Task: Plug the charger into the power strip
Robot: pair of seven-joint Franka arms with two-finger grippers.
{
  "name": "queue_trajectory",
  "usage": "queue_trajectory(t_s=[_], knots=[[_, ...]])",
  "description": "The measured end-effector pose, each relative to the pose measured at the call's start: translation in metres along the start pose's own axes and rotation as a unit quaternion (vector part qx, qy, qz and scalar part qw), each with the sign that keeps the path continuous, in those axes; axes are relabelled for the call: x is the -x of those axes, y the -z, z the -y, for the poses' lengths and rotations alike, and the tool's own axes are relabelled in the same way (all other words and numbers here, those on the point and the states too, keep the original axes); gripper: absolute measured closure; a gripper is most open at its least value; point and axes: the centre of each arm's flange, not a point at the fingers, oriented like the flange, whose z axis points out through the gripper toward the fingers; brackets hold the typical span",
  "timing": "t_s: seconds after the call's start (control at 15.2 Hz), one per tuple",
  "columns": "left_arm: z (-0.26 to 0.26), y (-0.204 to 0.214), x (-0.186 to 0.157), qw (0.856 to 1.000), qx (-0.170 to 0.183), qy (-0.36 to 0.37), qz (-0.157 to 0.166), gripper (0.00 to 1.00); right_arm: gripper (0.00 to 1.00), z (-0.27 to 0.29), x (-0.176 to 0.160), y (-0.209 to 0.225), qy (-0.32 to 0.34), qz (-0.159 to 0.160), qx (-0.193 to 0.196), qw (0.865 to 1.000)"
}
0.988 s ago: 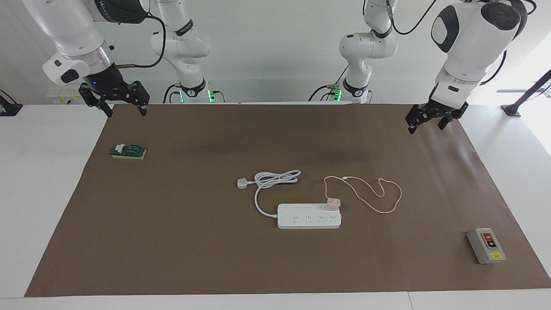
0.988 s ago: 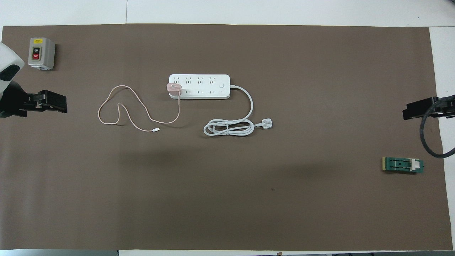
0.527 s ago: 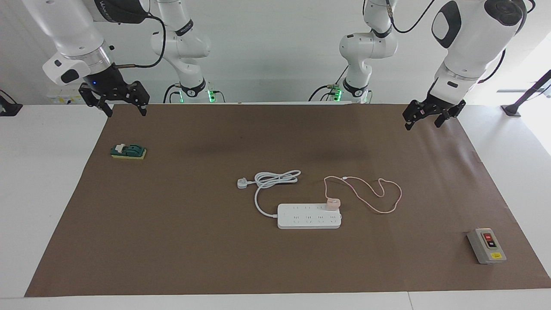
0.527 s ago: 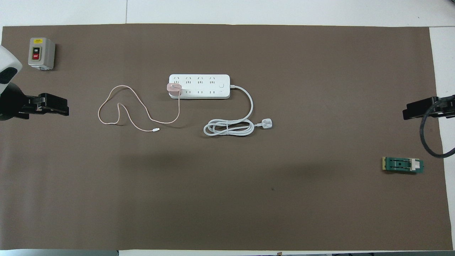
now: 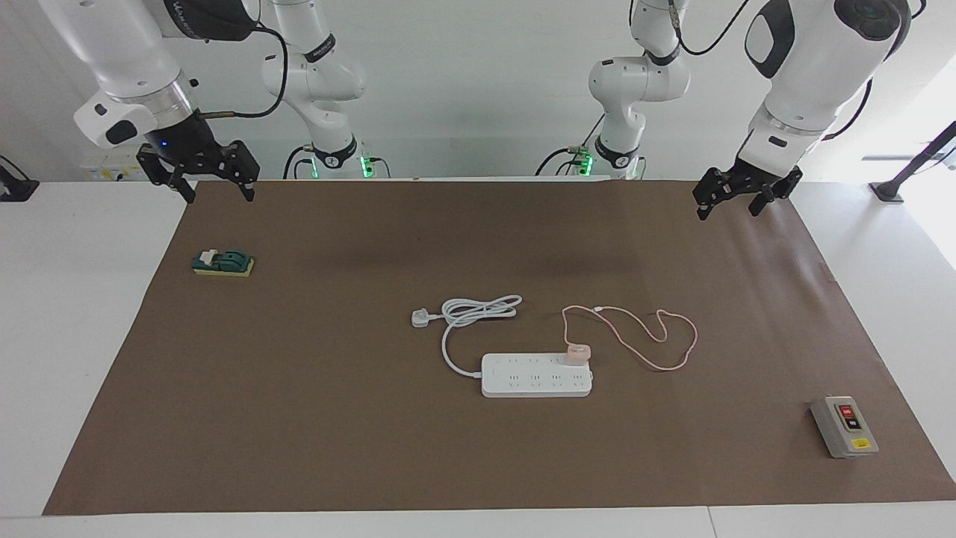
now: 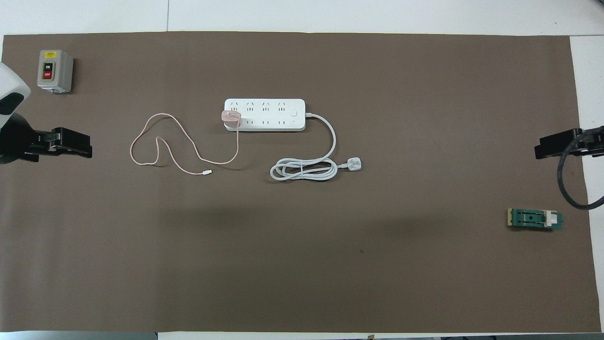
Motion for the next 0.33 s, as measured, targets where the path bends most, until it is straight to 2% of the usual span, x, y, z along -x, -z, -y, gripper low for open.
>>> queue_trajectory(t_s=[0.33], knots=[[-0.0010, 0.0015, 0.0030, 1.000, 0.005, 0.000, 0.007, 0.00, 0.00, 0.0000, 0.0000, 0.0000, 0.000, 0.000, 0.000, 1.000]])
